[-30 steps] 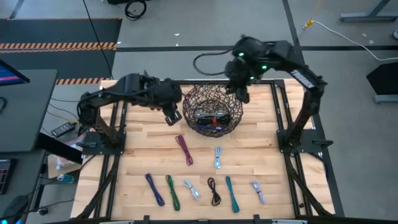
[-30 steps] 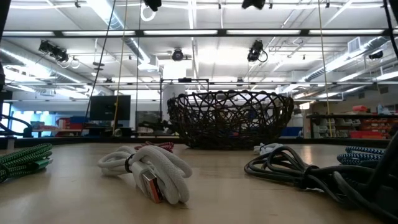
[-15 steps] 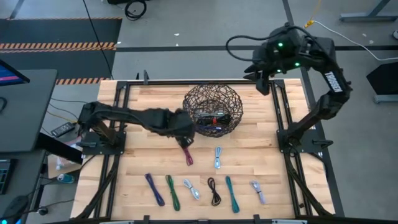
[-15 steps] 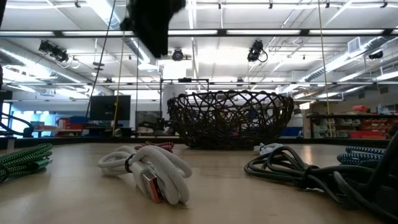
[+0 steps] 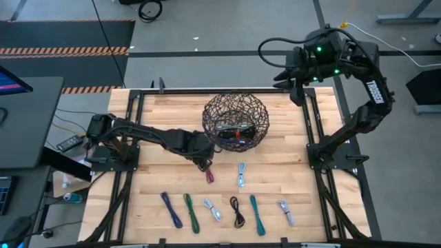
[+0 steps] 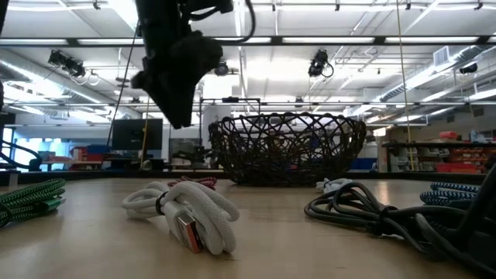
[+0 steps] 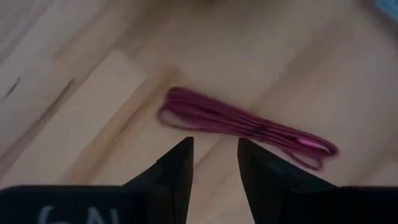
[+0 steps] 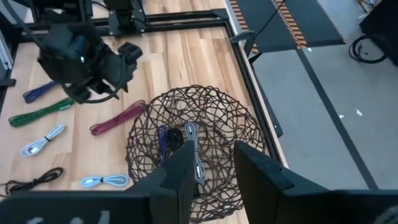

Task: Pick and place USB-C Cables
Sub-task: Put the purple charger cable into the black mesh basket

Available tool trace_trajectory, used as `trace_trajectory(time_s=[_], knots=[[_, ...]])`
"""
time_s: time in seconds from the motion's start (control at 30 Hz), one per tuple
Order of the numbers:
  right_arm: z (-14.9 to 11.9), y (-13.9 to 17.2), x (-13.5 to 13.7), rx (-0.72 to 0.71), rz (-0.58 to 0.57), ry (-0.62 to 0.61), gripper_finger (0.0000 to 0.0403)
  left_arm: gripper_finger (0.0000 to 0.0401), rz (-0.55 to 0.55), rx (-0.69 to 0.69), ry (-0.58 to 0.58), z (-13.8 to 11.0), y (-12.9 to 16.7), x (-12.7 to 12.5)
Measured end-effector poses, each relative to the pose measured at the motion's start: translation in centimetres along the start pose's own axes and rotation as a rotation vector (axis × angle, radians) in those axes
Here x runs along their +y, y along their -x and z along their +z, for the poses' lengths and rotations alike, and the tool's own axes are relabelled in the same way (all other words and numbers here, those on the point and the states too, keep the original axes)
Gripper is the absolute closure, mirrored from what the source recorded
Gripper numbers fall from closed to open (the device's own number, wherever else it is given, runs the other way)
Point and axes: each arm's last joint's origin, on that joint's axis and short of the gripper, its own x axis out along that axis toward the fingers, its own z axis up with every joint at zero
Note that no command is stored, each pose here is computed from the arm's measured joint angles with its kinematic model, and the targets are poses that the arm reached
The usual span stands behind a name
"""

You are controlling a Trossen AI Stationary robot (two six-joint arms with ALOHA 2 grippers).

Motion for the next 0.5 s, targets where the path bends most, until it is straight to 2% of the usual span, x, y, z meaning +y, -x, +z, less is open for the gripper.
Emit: trace_trajectory(time_s=[0.13, 0.23, 0.3, 0.4, 0.5], knots=[[0.1, -0.3, 0.0, 0.007, 0.002, 0.02, 0.0286, 0.0262, -0.108, -0.002, -0.108, 0.3, 0.1, -0.7], [0.2, -0.6, -0.1, 0.012, 0.004, 0.02, 0.0286, 0.0247, -0.16, 0.001, -0.255, 0.2, 0.1, -1.1], [0.2, -0.7, -0.1, 0.015, 0.004, 0.02, 0.0286, 0.0235, -0.165, -0.026, -0.445, -0.2, 0.3, -1.6], [0.2, -0.8, -0.2, 0.018, 0.005, 0.019, 0.0286, 0.022, -0.149, -0.068, -0.801, -1.0, 0.5, -2.4], [0.3, -0.9, -0.2, 0.017, 0.005, -0.001, 0.0286, 0.0215, -0.123, -0.098, -1.058, -1.5, 0.7, -2.8]])
